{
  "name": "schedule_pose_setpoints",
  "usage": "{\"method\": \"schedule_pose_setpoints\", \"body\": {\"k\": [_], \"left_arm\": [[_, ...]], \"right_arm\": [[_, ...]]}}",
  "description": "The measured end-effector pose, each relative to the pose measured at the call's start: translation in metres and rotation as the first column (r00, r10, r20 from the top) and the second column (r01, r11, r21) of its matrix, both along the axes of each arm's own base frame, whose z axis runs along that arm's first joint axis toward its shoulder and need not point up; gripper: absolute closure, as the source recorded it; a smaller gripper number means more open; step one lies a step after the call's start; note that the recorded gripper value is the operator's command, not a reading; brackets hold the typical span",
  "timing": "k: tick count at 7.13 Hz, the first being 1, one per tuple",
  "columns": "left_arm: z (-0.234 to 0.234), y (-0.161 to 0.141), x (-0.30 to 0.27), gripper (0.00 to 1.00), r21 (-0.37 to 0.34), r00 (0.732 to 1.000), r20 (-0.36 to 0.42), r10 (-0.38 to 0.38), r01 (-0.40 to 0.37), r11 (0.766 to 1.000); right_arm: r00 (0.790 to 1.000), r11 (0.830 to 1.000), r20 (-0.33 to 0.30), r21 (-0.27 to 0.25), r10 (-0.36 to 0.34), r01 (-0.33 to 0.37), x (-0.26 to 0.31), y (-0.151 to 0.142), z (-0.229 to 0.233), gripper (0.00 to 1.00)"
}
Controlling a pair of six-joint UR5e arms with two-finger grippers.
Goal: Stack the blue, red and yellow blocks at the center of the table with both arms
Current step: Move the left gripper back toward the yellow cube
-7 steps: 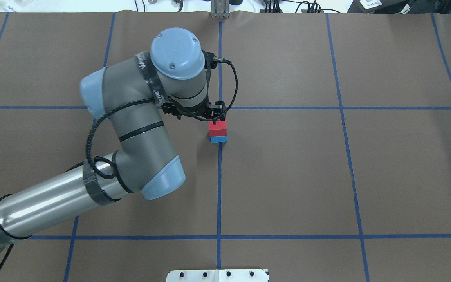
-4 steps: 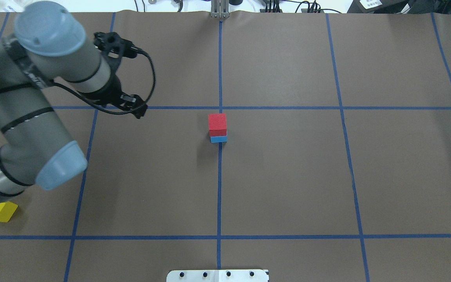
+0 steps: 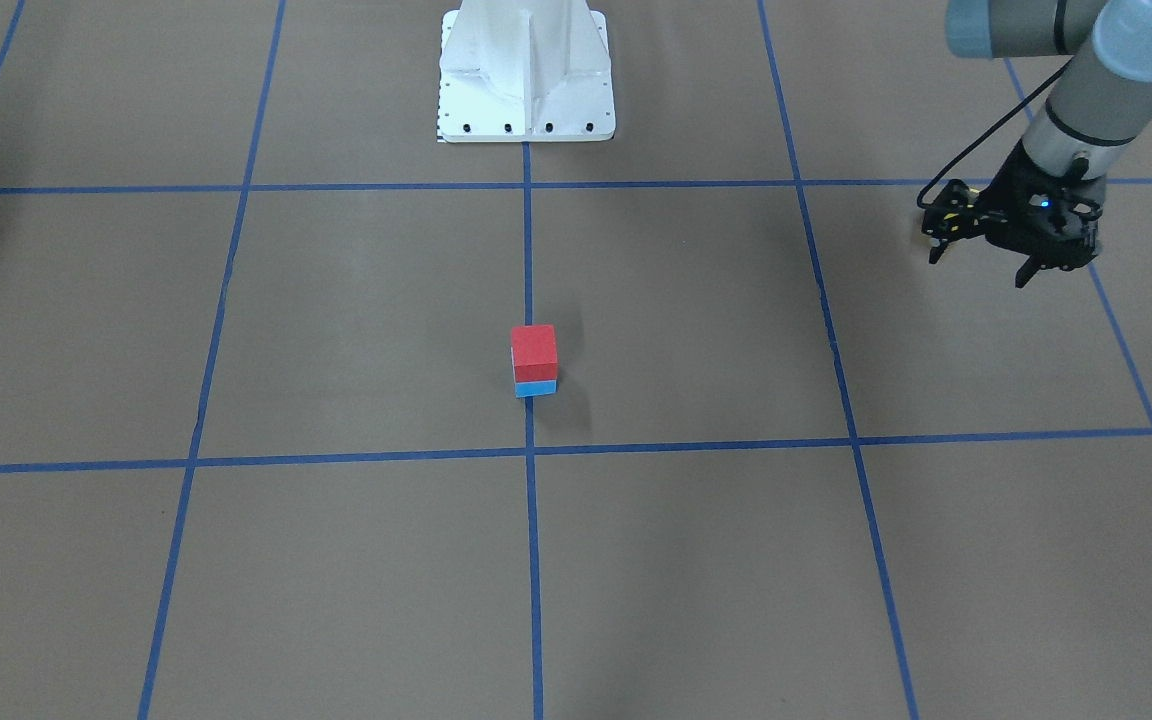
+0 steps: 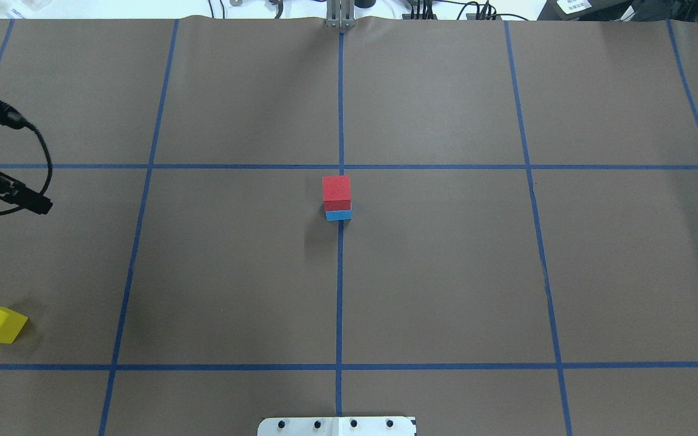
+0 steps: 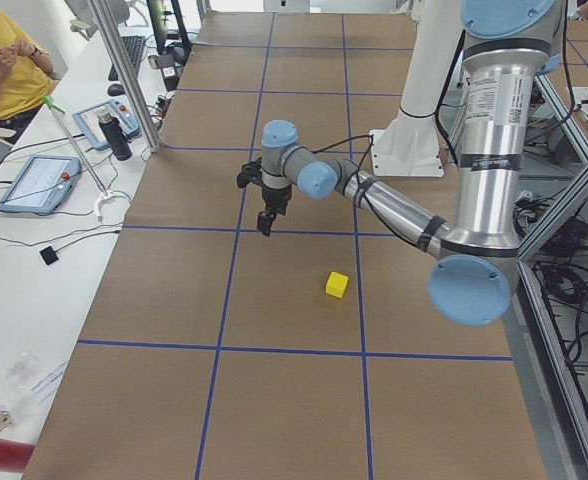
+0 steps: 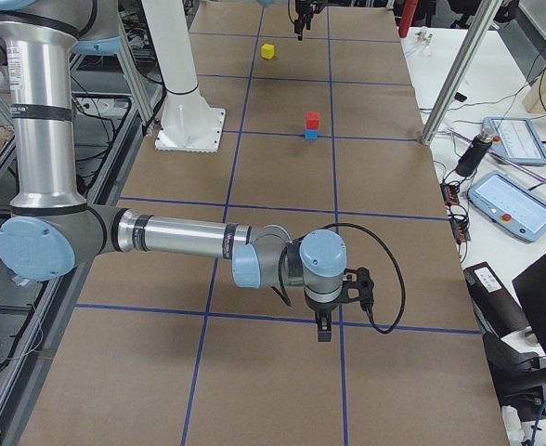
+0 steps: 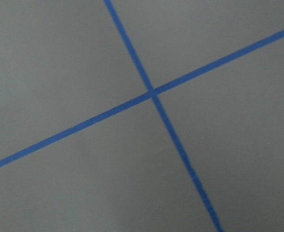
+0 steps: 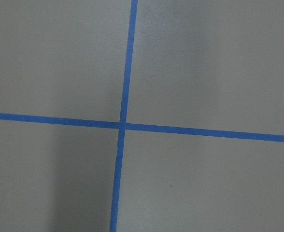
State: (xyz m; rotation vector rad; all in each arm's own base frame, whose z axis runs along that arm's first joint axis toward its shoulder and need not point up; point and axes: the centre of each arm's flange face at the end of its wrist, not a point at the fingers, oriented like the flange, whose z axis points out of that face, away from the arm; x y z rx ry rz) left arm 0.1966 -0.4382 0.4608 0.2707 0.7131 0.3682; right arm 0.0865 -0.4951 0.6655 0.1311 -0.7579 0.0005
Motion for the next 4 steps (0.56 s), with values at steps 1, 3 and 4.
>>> {"method": "schedule_pose_setpoints", "body": {"k": [1,3,4], "left_arm": [[0.04,0.02,-0.015,0.0,0.017,1.0,-0.014,-0.004,0.004,1.0],[0.098,0.068,-0.044,0.0,0.018,0.998,-0.049,-0.026,0.027,0.999],[0.109,0.086,-0.048,0.0,-0.01,0.996,-0.076,-0.046,0.045,0.999]], "right_arm": [[1.0,1.0,0.0,-0.002,0.001,-0.001,0.0,0.0,0.0,0.0],[1.0,1.0,0.0,-0.004,0.003,-0.003,0.0,0.001,0.001,0.0],[1.0,1.0,0.001,-0.005,0.003,-0.003,0.0,0.001,0.001,0.0]]}}
